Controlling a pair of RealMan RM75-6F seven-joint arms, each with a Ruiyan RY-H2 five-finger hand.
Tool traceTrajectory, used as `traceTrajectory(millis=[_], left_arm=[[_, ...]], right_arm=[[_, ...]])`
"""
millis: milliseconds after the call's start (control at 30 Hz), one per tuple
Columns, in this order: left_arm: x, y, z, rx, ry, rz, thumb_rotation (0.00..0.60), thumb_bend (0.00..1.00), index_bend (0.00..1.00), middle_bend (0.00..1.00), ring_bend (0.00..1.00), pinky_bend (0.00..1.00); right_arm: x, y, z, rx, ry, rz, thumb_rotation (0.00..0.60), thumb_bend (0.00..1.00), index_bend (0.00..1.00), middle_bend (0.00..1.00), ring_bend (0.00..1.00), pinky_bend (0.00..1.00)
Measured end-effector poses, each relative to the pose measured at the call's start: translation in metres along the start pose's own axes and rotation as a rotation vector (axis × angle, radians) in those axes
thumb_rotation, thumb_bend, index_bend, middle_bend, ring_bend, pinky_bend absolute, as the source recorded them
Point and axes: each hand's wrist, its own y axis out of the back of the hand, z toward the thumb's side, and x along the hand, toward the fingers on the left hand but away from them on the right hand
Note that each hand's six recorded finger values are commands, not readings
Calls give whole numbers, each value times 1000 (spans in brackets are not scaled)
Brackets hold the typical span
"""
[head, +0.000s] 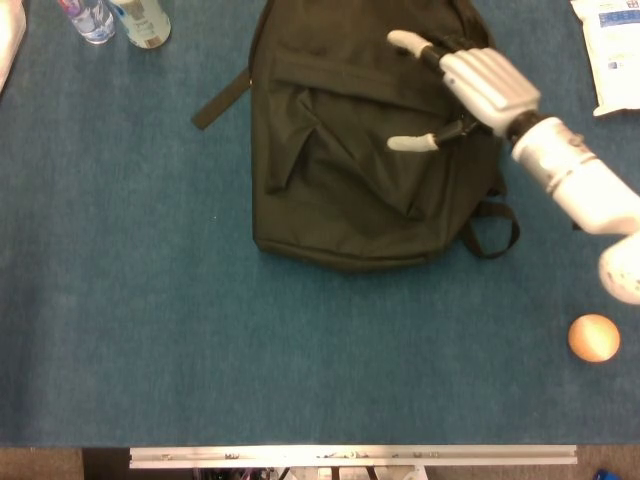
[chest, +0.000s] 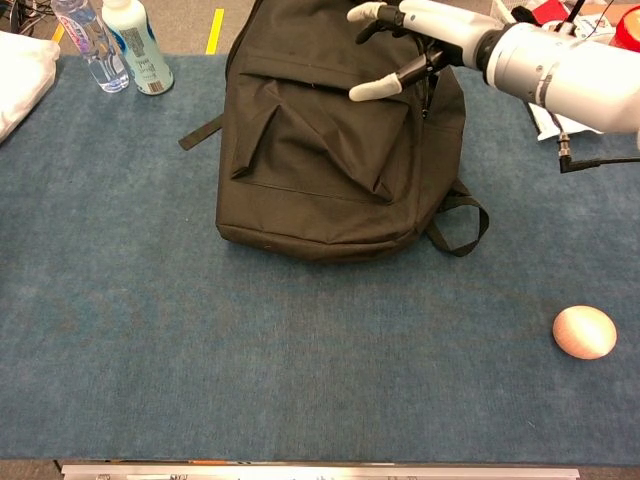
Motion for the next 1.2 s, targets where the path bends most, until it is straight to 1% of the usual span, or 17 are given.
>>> traceTrajectory(millis=[133, 333, 500, 633, 767, 967, 1067, 1200], left_arm=[[1, 0, 0, 3, 1, -4, 600, 423, 281, 259, 230, 325], [0, -1, 1, 5, -2, -6, 600, 422, 281, 261, 230, 325], [-1, -1, 0, 6, 2, -6, 600, 423, 281, 262, 230, 325], [0, -1, 1, 5, -2, -6, 600, 423, 281, 262, 231, 325], [1, -2, 3, 3, -12, -5, 600, 423, 281, 262, 230, 325], [2, -3, 5, 1, -17, -8, 600, 423, 281, 262, 230, 325], [2, -3, 4, 2, -14, -6, 600, 422, 281, 262, 231, 325], [0, -2, 2, 5, -10, -7, 600, 423, 281, 262, 230, 324]], right_arm=[[-11, -8, 4, -19, 3, 20, 350, 7, 0, 161, 26, 76], [-19, -22, 0, -39, -17, 68, 350, 7, 0, 154, 26, 85], [-14, -36, 3, -64, -8, 123, 359, 8, 0, 151, 26, 117], [-4, -41, 6, -56, 16, 145, 362, 7, 0, 151, 26, 119], [2, -37, 3, -34, 26, 131, 362, 7, 0, 151, 26, 120], [-1, -18, -4, -29, 20, 66, 361, 7, 0, 151, 26, 119], [0, -20, -3, -33, 21, 74, 362, 7, 0, 151, 26, 120], [5, -31, -2, -14, 25, 112, 363, 8, 0, 151, 26, 120]])
